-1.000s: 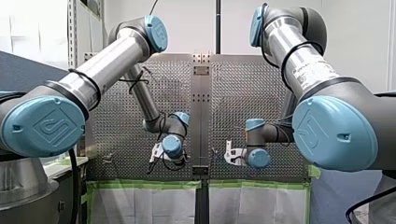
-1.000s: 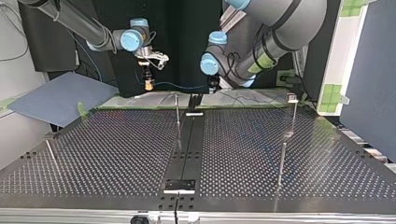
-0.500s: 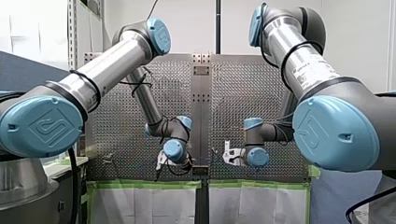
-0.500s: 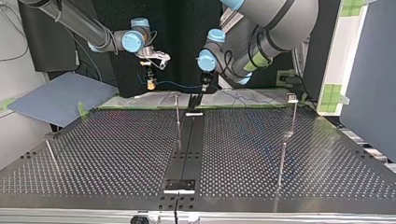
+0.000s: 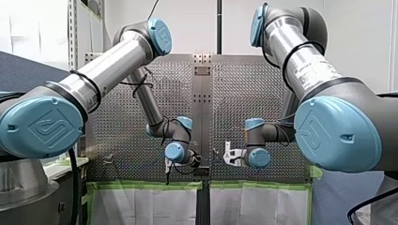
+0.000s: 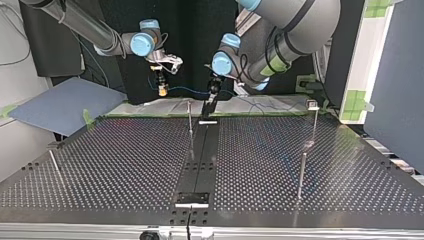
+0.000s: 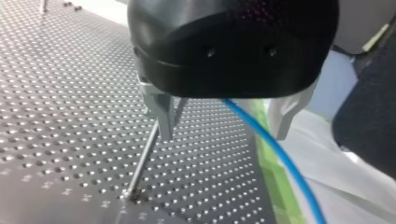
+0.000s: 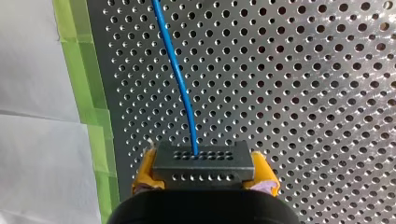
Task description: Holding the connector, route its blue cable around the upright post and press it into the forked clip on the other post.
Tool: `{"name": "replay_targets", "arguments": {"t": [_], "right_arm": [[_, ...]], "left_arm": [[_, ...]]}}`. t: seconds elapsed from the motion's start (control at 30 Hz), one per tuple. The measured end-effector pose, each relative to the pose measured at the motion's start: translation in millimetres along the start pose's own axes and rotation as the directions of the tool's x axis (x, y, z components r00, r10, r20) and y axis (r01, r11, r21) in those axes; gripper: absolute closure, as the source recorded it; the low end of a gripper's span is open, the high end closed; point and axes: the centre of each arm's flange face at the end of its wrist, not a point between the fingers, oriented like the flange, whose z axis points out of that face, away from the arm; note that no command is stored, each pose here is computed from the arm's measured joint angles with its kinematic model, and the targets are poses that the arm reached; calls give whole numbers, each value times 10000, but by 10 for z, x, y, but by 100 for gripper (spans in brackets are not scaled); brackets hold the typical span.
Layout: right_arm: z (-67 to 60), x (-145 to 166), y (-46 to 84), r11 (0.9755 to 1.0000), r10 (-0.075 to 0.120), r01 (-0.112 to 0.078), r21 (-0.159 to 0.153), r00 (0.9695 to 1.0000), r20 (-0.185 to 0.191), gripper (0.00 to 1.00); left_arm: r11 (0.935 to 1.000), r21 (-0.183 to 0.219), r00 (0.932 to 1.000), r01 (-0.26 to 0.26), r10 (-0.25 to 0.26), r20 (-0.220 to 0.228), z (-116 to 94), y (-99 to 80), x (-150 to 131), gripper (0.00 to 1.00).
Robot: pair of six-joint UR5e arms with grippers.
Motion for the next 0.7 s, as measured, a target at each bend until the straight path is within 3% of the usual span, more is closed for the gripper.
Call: {"name": "replay_targets", "arguments": {"t": [0.13,0.4,0.7], "right_arm": [[14,9,2,9998,36,-35,180,10000,-10,100],[35,14,51,9976,272,-280,631,9995,133,100],[52,17,111,9914,565,-595,1163,9980,290,100]], "left_arm": [[9991,-178,9988,397,-391,293,14,-2,-21,0],[9941,-619,9956,893,-874,330,-43,-48,12,0],[9912,-1132,9971,692,-650,405,-123,-135,55,0]]}}
